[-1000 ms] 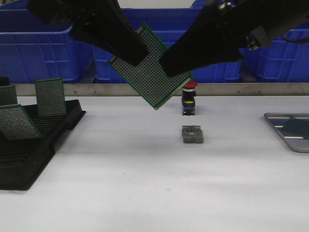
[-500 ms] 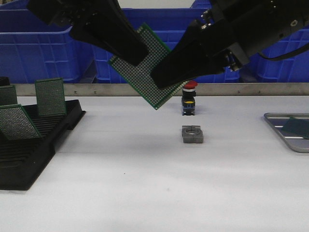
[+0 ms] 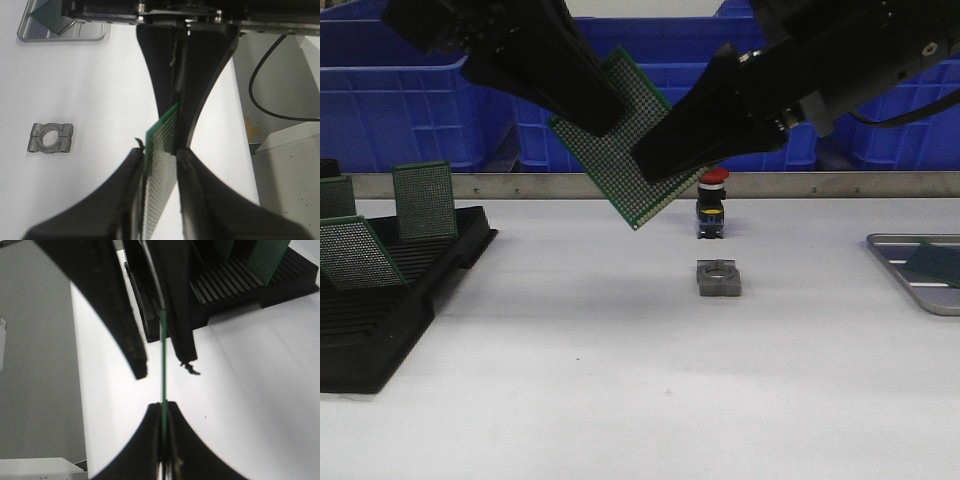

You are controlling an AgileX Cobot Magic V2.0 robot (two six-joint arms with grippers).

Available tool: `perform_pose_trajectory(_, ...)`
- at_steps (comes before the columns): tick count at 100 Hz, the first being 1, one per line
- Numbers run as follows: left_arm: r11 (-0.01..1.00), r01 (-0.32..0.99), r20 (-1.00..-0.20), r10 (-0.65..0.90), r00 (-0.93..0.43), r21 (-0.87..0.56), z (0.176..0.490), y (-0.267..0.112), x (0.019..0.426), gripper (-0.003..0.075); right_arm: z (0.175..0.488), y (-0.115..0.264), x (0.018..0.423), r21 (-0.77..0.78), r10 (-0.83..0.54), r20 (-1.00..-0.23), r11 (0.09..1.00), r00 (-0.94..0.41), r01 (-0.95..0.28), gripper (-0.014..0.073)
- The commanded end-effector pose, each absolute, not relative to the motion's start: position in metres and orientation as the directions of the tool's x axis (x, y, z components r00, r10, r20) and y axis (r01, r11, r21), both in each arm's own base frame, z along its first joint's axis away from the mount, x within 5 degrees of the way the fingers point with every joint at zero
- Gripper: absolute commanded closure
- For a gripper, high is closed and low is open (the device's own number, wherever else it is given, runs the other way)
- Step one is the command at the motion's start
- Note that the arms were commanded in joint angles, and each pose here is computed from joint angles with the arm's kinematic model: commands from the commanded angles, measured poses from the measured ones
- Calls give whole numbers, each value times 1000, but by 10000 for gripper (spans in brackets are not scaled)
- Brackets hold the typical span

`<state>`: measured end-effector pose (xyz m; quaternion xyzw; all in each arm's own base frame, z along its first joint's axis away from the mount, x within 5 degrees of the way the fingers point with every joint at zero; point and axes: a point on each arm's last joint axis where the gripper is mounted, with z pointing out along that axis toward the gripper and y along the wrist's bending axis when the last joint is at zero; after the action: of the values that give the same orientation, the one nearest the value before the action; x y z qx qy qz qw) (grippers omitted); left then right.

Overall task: Place circuit board on tray
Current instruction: 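Release the left gripper and move the board toward the tray with the right, then lower the second board onto the tray beside the first and open the right gripper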

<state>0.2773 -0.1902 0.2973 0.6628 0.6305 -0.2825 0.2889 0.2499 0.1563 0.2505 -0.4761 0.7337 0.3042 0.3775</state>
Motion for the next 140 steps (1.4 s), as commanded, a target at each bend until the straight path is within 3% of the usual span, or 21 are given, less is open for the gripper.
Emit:
perform_pose_trajectory(1, -44, 998, -792, 607, 59, 41, 321, -195, 269, 387, 272, 157, 252, 92, -391, -885, 387, -253, -918, 661)
perform_pose_trajectory(7, -42, 998, -792, 607, 58, 41, 321, -194, 269, 321, 272, 157, 252, 92, -391, -885, 387, -253, -918, 661)
perform_pose_trajectory(13, -34, 998, -793, 607, 58, 47, 321, -194, 270, 301, 272, 156, 253, 91, -391, -885, 391, -254, -916, 661)
perform_pose_trajectory(34, -25, 996, -781, 619, 87, 91, 326, -193, 274, 299, 271, 132, 266, 145, -339, -877, 492, -342, -858, 661)
perform_pose_trajectory(57, 5, 984, -761, 635, 133, 176, 340, -188, 284, 300, 271, 72, 284, 199, -236, -871, 633, -432, -748, 661)
perform_pose_trajectory(76, 27, 984, -763, 636, 117, 174, 340, -184, 287, 300, 269, 10, 294, 237, -95, -853, 806, -514, -542, 661)
perform_pose_trajectory(95, 27, 984, -763, 636, 117, 174, 340, -184, 287, 300, 256, -49, 297, 198, 32, -833, 950, -552, -243, 661)
perform_pose_trajectory(109, 22, 985, -762, 636, 117, 170, 340, -184, 286, 300, 241, -72, 303, 174, 90, -809, 981, -580, -90, 661)
perform_pose_trajectory(140, 22, 985, -762, 636, 117, 170, 340, -184, 286, 300, 191, -87, 319, 200, 178, -722, 979, -669, 45, 661)
